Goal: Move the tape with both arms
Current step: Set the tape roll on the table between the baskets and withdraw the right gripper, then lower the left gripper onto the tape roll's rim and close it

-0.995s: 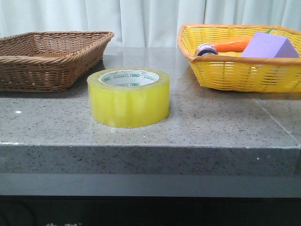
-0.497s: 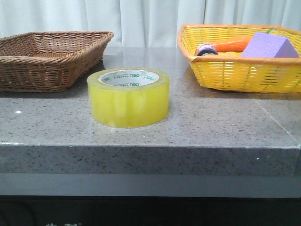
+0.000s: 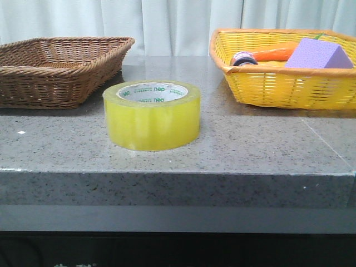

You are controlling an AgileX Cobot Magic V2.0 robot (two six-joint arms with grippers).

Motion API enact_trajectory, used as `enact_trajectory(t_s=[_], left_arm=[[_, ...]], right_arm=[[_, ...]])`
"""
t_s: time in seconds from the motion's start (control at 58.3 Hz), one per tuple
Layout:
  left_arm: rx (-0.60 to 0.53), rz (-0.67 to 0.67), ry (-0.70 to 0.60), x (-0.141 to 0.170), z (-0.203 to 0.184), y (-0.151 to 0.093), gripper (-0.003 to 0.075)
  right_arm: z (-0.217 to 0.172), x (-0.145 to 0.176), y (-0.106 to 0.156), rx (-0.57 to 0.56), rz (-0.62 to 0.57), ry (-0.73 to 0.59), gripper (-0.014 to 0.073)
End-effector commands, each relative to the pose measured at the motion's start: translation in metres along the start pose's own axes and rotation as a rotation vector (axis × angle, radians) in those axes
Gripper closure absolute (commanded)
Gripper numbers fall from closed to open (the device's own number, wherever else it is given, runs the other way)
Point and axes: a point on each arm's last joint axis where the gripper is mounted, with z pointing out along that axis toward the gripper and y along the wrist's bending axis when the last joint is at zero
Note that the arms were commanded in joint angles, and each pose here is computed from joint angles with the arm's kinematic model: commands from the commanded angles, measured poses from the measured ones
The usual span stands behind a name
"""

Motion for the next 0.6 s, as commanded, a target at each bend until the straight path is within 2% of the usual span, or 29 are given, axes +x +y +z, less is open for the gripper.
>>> enact_trajectory(t_s=[0.0,0.103,0.257,0.377,0.532,0.583], left_arm=[[0.023,-0.035,-0.039,-0.015,-0.002,-0.003,0.0334],[0.065,-0.031,0.149,-0.012,0.005,-0.011,0.0334],[0.203,-0.033,0.33,-0.015,0.024,-0.035,0.0334],[0.317,-0.034,0.41,-0.017,0.042,-0.062,0.0333],[0.396,-0.032,0.497,-0.016,0.067,-0.095,0.0323],[0.416,-0.019,0.53,-0.013,0.077,-0.106,0.0295]], right_arm=[[-0.007,-0.019,0.002,-0.009,-0.008,-0.168,0.0716],[-0.007,-0.019,0.002,-0.009,-0.008,-0.168,0.0716],[-0.008,-0.02,0.002,-0.01,-0.008,-0.17,0.0716],[-0.008,-0.02,0.002,-0.01,-0.008,-0.17,0.0716],[-0.008,-0.02,0.002,-0.01,-0.008,-0.17,0.0716],[-0.008,-0.02,0.002,-0.01,-0.008,-0.17,0.0716]])
